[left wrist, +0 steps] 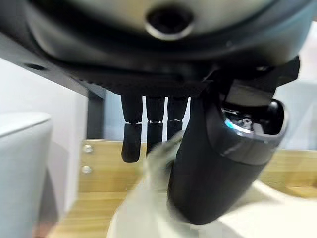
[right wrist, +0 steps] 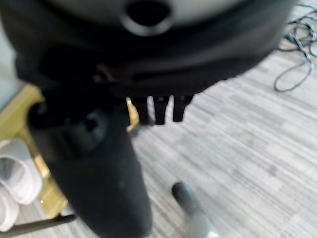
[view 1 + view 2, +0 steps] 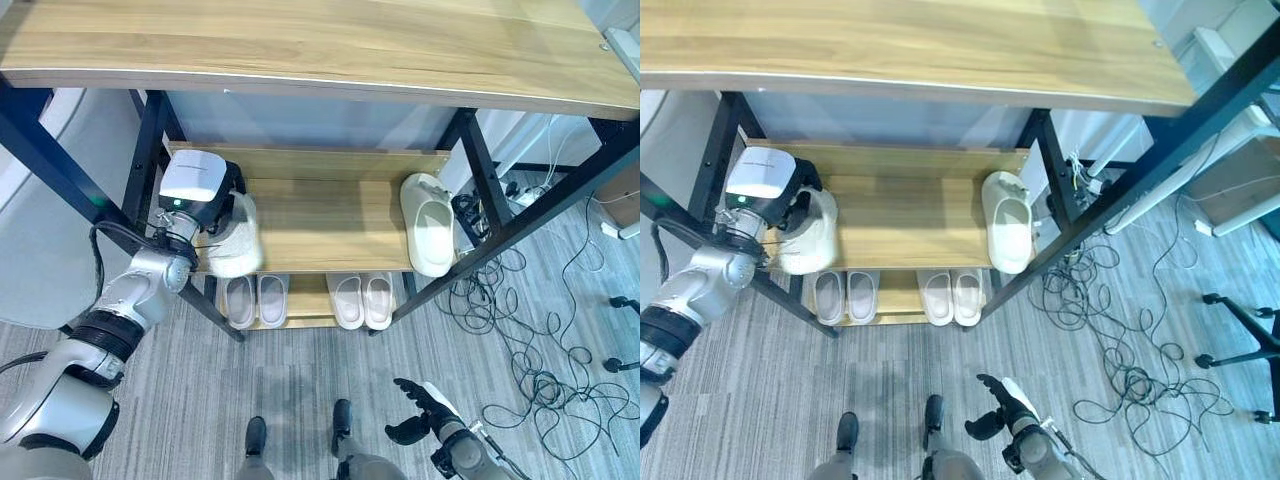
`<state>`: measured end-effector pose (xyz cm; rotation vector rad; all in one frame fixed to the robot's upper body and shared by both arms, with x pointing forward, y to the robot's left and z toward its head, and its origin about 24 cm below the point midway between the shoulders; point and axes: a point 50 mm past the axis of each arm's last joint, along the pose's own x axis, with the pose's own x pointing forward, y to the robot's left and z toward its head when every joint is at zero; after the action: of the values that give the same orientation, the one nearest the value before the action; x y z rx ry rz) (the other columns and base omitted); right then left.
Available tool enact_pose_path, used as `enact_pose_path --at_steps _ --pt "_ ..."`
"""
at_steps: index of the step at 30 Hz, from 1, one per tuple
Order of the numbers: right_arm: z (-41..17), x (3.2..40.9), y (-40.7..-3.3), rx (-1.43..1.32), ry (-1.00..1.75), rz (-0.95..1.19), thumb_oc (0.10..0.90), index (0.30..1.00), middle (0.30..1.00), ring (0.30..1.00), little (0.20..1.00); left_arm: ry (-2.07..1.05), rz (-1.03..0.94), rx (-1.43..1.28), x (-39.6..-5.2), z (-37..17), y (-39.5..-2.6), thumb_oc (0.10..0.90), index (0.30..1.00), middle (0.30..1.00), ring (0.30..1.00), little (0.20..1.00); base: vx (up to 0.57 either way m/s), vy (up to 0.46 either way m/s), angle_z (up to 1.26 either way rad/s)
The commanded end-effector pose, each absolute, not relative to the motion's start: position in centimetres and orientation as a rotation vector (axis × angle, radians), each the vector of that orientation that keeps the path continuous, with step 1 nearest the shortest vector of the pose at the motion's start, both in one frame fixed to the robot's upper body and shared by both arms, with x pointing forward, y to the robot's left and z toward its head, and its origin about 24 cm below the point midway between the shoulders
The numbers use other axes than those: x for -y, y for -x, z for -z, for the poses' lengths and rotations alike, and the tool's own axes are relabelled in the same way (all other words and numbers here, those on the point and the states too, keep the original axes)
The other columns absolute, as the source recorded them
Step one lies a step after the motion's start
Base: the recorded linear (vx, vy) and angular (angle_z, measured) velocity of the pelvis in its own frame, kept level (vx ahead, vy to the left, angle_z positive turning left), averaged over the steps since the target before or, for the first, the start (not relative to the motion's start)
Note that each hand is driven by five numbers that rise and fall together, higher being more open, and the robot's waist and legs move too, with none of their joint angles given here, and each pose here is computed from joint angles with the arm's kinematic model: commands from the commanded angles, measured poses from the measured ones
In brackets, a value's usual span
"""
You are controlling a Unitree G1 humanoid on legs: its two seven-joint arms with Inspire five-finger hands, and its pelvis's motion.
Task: Arrange the slippers neatly on the shoe rack.
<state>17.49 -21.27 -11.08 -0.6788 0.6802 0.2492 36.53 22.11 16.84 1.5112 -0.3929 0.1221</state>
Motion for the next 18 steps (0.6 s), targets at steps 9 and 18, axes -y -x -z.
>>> enact_pose_path --at_steps 9,18 --pt "8.6 25.9 -17.6 -0.603 0.769 -0.142 0.800 0.900 0.900 0.900 0.900 -1.223 -0.146 0.709 -16.5 -21.9 -36.4 0.400 0.300 0.300 0.300 0.300 0.01 -0.018 -0.15" --pt "7.4 27.6 -17.7 -0.577 0.782 -0.089 0.800 0.900 0.900 0.900 0.900 -1.209 -0.170 0.715 -15.7 -23.4 -37.7 0.400 0.300 0.300 0.300 0.300 0.02 -0.001 -0.15"
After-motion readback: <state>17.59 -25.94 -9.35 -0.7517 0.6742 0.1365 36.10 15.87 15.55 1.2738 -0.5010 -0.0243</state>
